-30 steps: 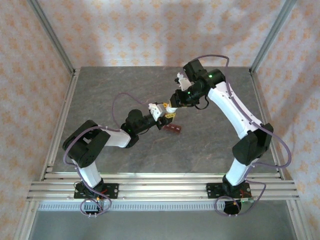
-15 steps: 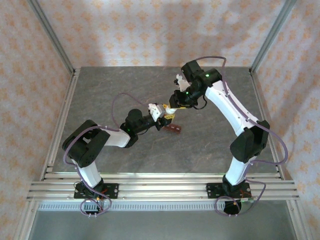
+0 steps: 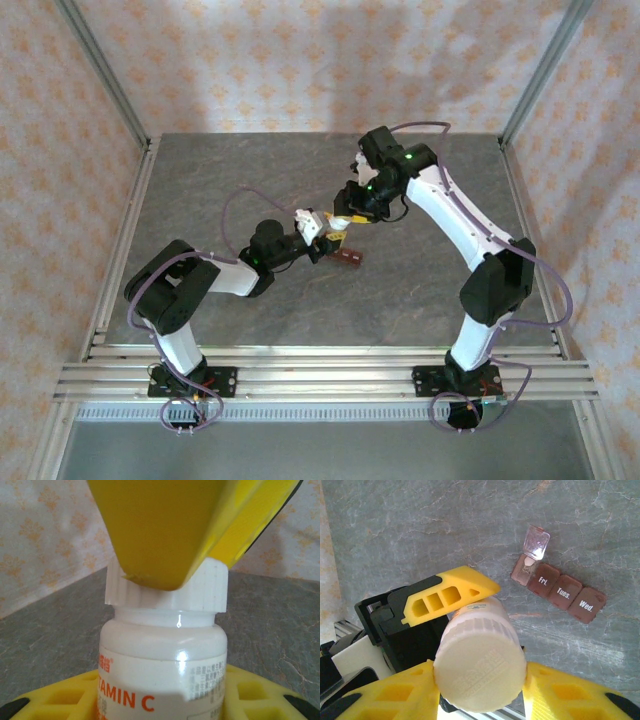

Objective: Sort the pills into containers

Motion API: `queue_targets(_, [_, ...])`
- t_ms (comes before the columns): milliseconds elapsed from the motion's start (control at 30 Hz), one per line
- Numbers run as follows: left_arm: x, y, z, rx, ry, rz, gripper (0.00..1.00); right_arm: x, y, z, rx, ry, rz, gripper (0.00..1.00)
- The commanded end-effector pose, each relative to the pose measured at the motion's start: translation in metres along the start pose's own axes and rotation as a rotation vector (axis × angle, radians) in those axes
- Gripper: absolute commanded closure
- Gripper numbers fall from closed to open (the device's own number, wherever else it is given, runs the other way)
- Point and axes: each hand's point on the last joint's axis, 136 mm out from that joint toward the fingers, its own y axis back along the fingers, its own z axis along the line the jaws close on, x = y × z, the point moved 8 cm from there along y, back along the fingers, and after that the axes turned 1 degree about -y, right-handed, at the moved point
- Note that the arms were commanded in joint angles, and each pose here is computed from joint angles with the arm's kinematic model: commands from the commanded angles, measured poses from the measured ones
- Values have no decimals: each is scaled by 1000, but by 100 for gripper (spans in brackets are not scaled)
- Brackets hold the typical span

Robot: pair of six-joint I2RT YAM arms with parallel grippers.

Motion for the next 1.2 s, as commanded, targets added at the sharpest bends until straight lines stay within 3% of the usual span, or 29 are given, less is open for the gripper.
queue_targets(0, [-34,1,-2,7,-73,-147,100,-3,1,8,-9,4,-36,54])
queue_targets(167, [-29,1,-1,-1,-68,-137,100,-11,12,16,-15,7,-89,47])
queue_targets(433, [-25,3,-2,-3,-59,-128,100,-30,28,29,-31,-1,-183,26])
queue_targets(567, [-25,3,-2,-3,-57,-126,100,-40,33,27,-23,-12,-219,20])
queue_targets(900, [-31,3,-1,-9,-52,-142,100,-40,58,2,6,-20,-310,17])
queue_targets(1033, [-34,3,-1,-5,-56,-149,100,-28,72,-4,53,118,-370,17])
queue_targets(1167, [-37,3,-2,1,-53,-156,100,-13,70,-6,36,228,-322,18])
